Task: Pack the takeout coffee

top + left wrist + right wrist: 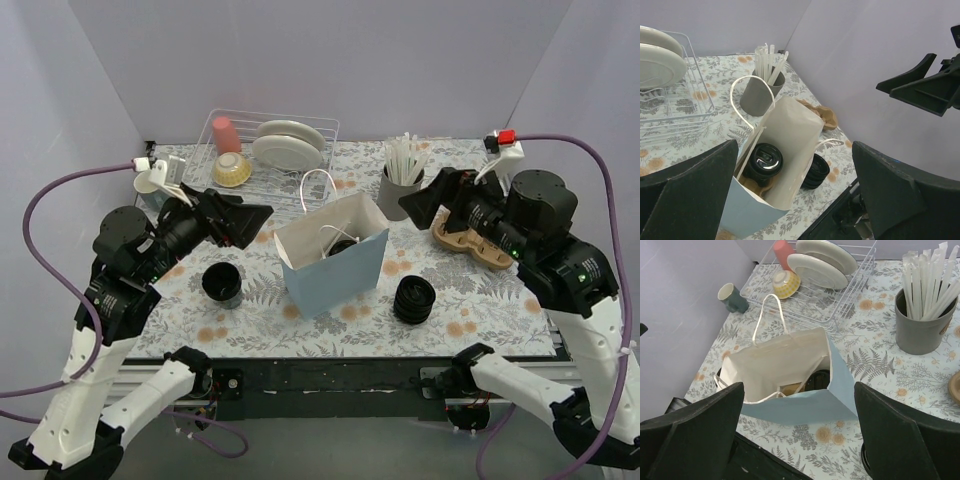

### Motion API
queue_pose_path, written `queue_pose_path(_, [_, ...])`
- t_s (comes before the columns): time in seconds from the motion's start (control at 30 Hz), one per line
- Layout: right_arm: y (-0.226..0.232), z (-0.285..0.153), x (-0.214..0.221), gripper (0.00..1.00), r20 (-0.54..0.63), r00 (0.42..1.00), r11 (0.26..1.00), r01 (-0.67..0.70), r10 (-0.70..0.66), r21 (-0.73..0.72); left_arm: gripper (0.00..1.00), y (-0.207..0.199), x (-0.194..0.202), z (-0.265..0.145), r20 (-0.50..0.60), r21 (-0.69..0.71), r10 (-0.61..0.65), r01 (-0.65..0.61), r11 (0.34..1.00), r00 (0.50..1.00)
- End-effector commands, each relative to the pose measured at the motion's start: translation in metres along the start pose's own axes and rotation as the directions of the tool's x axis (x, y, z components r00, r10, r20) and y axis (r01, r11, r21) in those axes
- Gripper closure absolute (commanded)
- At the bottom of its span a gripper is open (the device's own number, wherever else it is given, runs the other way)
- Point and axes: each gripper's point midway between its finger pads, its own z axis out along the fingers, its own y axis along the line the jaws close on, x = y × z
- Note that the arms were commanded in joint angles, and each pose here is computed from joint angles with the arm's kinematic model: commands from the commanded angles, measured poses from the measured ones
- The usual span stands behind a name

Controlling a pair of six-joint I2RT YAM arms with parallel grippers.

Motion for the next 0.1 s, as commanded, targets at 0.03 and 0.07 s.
queue_pose_path(0.03, [0.0085, 0.0004, -0.0186, 0.01, 0.061, 0.998, 1.0, -0.008, 0.01, -0.026, 0.02, -0.0049, -0.0041, -0.0055, 0.024, 0.015, -0.007, 0.007, 1.0, 1.0])
queue_pose_path(0.07, [0.0084, 0.0009, -0.0189, 0.01, 0.06, 0.998, 1.0, -0.01, 0.011, -0.024, 0.02, -0.0057, -0.0048, -0.0069, 0.028, 0.018, -0.006, 0.006, 1.0, 1.0])
